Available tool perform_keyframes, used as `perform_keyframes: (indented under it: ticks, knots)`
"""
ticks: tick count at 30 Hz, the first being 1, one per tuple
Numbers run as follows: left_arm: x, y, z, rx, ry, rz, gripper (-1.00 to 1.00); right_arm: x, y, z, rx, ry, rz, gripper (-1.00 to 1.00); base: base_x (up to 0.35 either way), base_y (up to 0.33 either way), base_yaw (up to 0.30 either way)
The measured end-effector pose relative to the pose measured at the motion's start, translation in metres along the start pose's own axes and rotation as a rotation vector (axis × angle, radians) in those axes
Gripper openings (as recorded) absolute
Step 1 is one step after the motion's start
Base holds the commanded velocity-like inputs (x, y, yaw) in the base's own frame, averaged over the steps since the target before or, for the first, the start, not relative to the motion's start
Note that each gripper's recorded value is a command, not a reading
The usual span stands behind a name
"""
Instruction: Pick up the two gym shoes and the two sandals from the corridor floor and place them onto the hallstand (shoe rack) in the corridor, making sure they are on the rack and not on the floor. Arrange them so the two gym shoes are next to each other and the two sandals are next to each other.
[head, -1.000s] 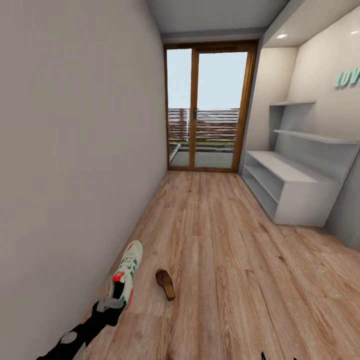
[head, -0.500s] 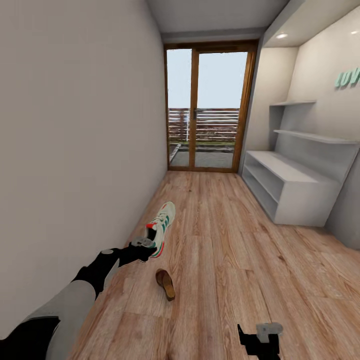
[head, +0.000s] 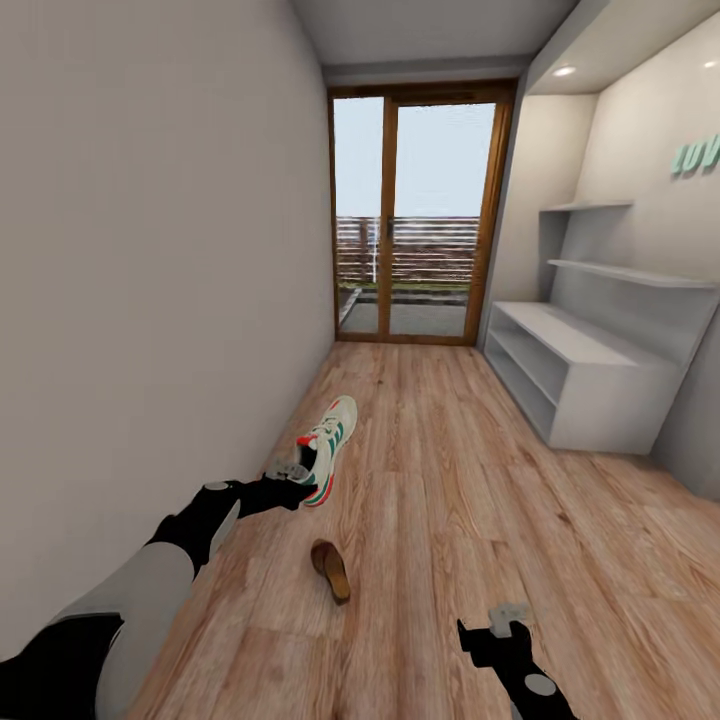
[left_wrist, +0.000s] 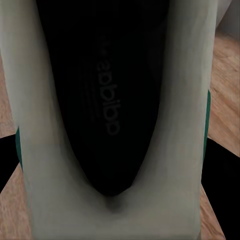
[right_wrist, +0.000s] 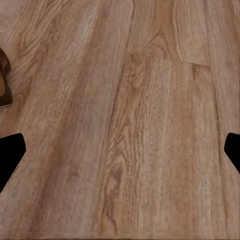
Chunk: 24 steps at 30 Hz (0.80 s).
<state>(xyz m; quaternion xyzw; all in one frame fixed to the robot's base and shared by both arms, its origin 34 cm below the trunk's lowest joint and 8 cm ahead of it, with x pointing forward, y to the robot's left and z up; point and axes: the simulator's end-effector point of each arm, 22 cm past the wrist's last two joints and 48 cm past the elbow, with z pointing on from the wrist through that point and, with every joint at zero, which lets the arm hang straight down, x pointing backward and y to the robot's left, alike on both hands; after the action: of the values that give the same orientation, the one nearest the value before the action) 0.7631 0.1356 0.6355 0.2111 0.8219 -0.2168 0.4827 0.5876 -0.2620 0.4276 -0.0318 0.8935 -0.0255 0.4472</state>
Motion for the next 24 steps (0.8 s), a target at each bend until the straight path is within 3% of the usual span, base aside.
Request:
perform_keyframes:
  ticks: [4,7,24]
  knots:
    - [0.001,0.000,0.000,0.001,-0.001,-0.002,-1.00,0.012,0.028,-0.001,-0.050,0.026,-0.046,1.00,0.278,0.000,0.000]
    - [0.002,-0.001,0.000,0.001,-0.001,-0.002,-1.00,0.014,0.035,-0.001,-0.065,0.024,-0.062,1.00,0.319,0.000,0.000]
    - [0.003,-0.002,0.000,0.004,-0.001,-0.002,-1.00,0.013,0.039,-0.001,-0.072,0.017,-0.064,1.00,0.335,0.000,0.000]
